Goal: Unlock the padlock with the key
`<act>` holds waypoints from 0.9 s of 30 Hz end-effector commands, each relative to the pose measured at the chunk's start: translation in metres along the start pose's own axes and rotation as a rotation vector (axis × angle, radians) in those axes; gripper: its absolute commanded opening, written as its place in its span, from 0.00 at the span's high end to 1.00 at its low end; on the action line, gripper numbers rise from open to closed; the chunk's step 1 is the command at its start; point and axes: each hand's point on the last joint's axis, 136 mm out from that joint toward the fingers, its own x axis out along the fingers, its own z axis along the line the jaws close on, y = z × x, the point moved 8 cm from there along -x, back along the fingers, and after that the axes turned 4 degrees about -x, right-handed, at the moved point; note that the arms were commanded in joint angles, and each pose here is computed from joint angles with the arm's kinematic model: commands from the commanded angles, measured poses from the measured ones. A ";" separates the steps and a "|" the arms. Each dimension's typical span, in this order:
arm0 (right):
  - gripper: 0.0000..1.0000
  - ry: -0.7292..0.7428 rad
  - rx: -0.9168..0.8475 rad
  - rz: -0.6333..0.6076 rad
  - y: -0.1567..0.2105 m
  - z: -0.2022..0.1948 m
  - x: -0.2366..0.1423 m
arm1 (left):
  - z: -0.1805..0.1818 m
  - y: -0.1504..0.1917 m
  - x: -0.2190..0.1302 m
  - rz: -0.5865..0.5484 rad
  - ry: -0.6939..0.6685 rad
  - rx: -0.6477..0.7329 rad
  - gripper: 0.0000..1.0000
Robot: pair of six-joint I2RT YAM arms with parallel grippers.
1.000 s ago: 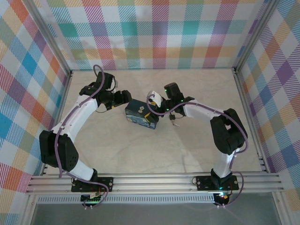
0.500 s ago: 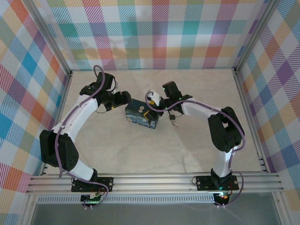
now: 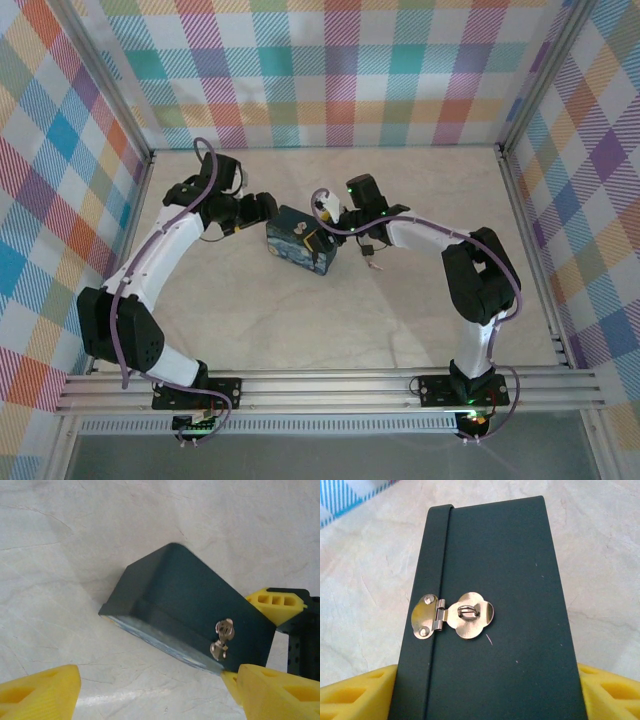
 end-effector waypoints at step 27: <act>0.00 0.055 0.781 -0.213 0.050 -0.068 0.056 | -0.010 -0.009 -0.045 -0.099 0.073 -0.010 0.18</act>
